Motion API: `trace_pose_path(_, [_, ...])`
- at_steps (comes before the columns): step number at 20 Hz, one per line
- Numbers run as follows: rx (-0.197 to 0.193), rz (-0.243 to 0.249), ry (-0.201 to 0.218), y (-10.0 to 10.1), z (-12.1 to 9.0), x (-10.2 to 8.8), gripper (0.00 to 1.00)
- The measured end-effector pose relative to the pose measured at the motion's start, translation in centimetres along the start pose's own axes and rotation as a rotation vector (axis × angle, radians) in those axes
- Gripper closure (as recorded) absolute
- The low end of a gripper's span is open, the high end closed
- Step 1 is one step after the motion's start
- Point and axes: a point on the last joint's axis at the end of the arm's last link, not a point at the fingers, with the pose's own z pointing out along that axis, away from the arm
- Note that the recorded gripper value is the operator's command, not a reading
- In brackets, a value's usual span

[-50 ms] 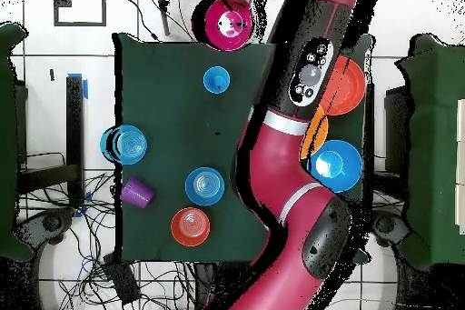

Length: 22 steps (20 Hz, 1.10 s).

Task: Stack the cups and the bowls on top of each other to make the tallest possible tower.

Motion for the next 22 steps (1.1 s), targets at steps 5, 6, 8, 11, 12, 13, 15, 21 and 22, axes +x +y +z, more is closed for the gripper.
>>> trace_pose_path(5, [-0.012, 0.002, 0.027, 0.0, 1.0, 0.6, 1.00])
trace_pose_path(6, [-0.016, 0.000, 0.030, 0.1, 1.2, 0.8, 1.00])
trace_pose_path(8, [-0.019, 0.000, 0.037, 0.1, 1.4, 0.9, 1.00])
trace_pose_path(11, [-0.028, 0.003, 0.057, 0.1, 2.2, 1.1, 1.00])
trace_pose_path(12, [-0.031, 0.004, 0.062, 0.1, 2.4, 1.1, 1.00])
trace_pose_path(13, [-0.036, 0.005, 0.068, 0.1, 2.7, 1.1, 1.00])
trace_pose_path(15, [-0.052, 0.006, 0.086, 0.3, 3.3, 0.8, 1.00])
trace_pose_path(21, [-0.095, 0.024, 0.162, 1.0, 4.5, -0.4, 1.00])
trace_pose_path(22, [-0.097, 0.027, 0.169, 1.0, 4.5, -0.5, 1.00])
